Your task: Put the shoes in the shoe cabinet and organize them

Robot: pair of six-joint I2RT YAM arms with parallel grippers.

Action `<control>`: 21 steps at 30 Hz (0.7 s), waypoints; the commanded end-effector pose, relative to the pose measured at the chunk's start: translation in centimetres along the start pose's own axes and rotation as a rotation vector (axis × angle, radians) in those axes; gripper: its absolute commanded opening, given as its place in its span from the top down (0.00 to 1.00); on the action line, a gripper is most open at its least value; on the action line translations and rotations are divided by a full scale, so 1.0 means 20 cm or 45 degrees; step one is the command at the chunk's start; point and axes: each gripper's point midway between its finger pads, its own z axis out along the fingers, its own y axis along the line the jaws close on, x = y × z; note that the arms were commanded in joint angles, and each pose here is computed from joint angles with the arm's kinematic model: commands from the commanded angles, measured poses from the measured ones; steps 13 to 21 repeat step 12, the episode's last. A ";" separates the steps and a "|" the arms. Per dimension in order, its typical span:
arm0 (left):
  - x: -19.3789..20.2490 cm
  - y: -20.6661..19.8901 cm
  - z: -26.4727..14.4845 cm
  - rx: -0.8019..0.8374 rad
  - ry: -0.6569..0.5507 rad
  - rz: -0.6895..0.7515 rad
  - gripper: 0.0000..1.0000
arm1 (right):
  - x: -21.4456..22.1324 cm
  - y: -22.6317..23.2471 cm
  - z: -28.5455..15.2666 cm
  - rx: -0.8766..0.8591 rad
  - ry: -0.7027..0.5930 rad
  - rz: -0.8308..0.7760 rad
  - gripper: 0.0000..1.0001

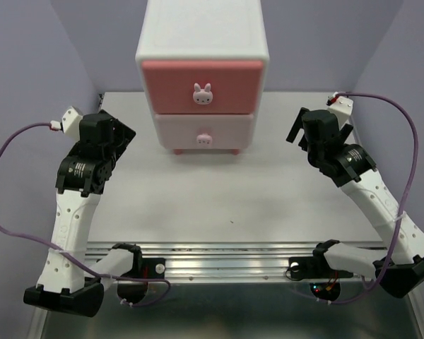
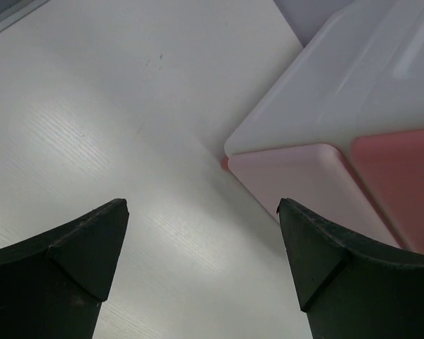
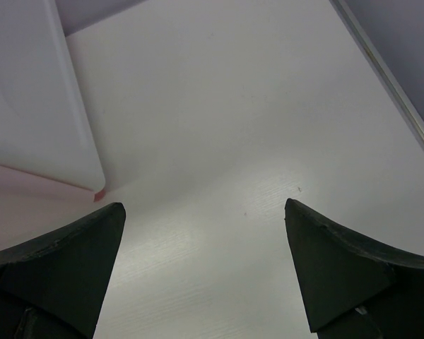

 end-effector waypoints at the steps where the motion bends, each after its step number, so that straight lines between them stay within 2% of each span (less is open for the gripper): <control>1: -0.03 -0.02 0.02 0.005 -0.023 0.056 0.01 | -0.04 0.00 -0.02 0.006 -0.001 0.003 0.00; 5: -0.06 -0.05 0.01 0.022 -0.041 0.075 0.01 | -0.07 0.07 -0.02 -0.079 -0.026 0.040 0.00; 21: -0.09 -0.07 -0.01 0.048 -0.059 0.083 0.01 | -0.12 0.04 -0.01 -0.011 -0.063 0.057 0.00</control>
